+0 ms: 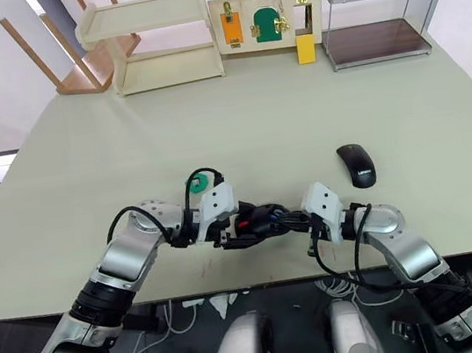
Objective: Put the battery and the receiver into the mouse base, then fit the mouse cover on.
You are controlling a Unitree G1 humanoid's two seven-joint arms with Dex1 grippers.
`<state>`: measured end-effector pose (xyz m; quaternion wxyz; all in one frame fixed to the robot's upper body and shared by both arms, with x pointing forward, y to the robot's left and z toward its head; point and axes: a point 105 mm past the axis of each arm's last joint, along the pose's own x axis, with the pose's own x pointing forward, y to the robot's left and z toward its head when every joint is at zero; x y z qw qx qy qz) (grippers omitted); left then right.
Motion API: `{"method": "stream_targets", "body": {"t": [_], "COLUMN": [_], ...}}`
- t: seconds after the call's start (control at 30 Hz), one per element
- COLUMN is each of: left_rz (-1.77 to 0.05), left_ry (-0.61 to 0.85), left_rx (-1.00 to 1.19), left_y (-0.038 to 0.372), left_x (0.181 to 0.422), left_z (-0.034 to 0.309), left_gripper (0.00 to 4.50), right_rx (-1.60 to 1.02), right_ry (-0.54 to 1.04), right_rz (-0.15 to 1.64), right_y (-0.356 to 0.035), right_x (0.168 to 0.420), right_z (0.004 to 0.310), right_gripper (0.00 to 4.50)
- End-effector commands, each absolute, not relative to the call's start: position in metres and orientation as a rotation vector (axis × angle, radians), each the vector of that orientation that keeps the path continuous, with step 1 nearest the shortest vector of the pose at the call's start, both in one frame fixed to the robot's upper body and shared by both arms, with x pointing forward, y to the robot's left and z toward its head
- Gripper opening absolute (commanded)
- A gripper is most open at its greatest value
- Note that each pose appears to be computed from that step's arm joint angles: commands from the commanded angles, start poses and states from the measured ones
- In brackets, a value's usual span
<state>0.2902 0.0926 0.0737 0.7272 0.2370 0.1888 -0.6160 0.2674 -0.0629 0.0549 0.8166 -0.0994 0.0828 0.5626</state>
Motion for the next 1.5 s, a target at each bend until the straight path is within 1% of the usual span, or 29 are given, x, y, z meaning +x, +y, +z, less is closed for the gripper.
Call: {"method": "stream_targets", "body": {"t": [0.03,0.13,0.2,0.3,0.47,0.53,0.57,0.63,0.73,0.83,0.87,0.9,0.93,0.97,1.0,1.1,1.13,1.23,1.3,1.33,1.37,1.5], "left_rz": [-1.361,-1.361,-1.361,-1.362,-1.361,-1.361,-1.361,-1.360,-1.362,-1.360,-1.360,-1.360,-1.362,-1.366,-1.368,-1.373,-1.375,-1.384,-1.385,-1.390,-1.390,-1.380], "left_ry": [0.464,0.458,0.456,0.453,0.450,0.449,0.448,0.448,0.445,0.439,0.437,0.436,0.436,0.436,0.436,0.436,0.435,0.430,0.419,0.413,0.405,0.359], "left_rx": [0.519,0.519,0.519,0.522,0.528,0.529,0.529,0.530,0.529,0.527,0.526,0.524,0.522,0.518,0.515,0.513,0.513,0.511,0.505,0.504,0.503,0.498], "left_y": [0.093,0.091,0.091,0.092,0.093,0.093,0.094,0.095,0.095,0.095,0.094,0.094,0.094,0.094,0.094,0.095,0.094,0.095,0.095,0.095,0.095,0.093], "left_x": [0.287,0.288,0.288,0.288,0.287,0.287,0.287,0.286,0.285,0.284,0.284,0.284,0.283,0.282,0.282,0.281,0.281,0.282,0.282,0.281,0.282,0.284], "left_z": [0.064,0.064,0.064,0.064,0.064,0.065,0.065,0.066,0.067,0.068,0.069,0.069,0.069,0.069,0.069,0.069,0.069,0.071,0.073,0.074,0.075,0.080], "left_gripper": [2.91,2.91,2.91,2.91,2.91,2.91,2.91,2.91,2.91,2.91,2.91,2.91,2.91,2.91,2.91,2.91,2.91,2.91,3.95,4.30,4.42,4.42], "right_rx": [-0.226,-0.230,-0.233,-0.220,-0.186,-0.172,-0.161,-0.135,-0.092,-0.091,-0.095,-0.089,-0.083,-0.083,-0.084,-0.087,-0.085,-0.079,-0.088,-0.090,-0.091,-0.104], "right_ry": [0.375,0.261,0.184,0.091,0.044,0.008,-0.048,-0.085,-0.092,-0.100,-0.102,-0.104,-0.106,-0.102,-0.098,-0.096,-0.096,-0.107,-0.110,-0.112,-0.113,-0.115], "right_rz": [1.130,1.128,1.097,1.098,1.076,1.048,1.047,1.043,1.044,1.028,1.024,1.023,1.022,1.030,1.034,1.029,1.028,1.034,1.046,1.050,1.050,1.055], "right_y": [-0.083,-0.085,-0.089,-0.092,-0.105,-0.114,-0.119,-0.130,-0.141,-0.152,-0.154,-0.155,-0.156,-0.157,-0.158,-0.162,-0.163,-0.164,-0.163,-0.163,-0.163,-0.164], "right_x": [0.259,0.266,0.270,0.267,0.260,0.261,0.259,0.258,0.258,0.259,0.259,0.258,0.258,0.256,0.255,0.253,0.253,0.253,0.252,0.252,0.252,0.252], "right_z": [0.008,0.033,0.048,0.067,0.075,0.079,0.087,0.094,0.098,0.098,0.098,0.097,0.097,0.095,0.092,0.090,0.089,0.090,0.090,0.090,0.090,0.089], "right_gripper": [0.04,0.04,0.04,0.04,0.04,0.04,0.04,0.04,0.04,0.79,1.16,1.69,2.03,2.25,2.68,4.22,4.37,4.37,4.50,4.50,4.50,4.50]}}
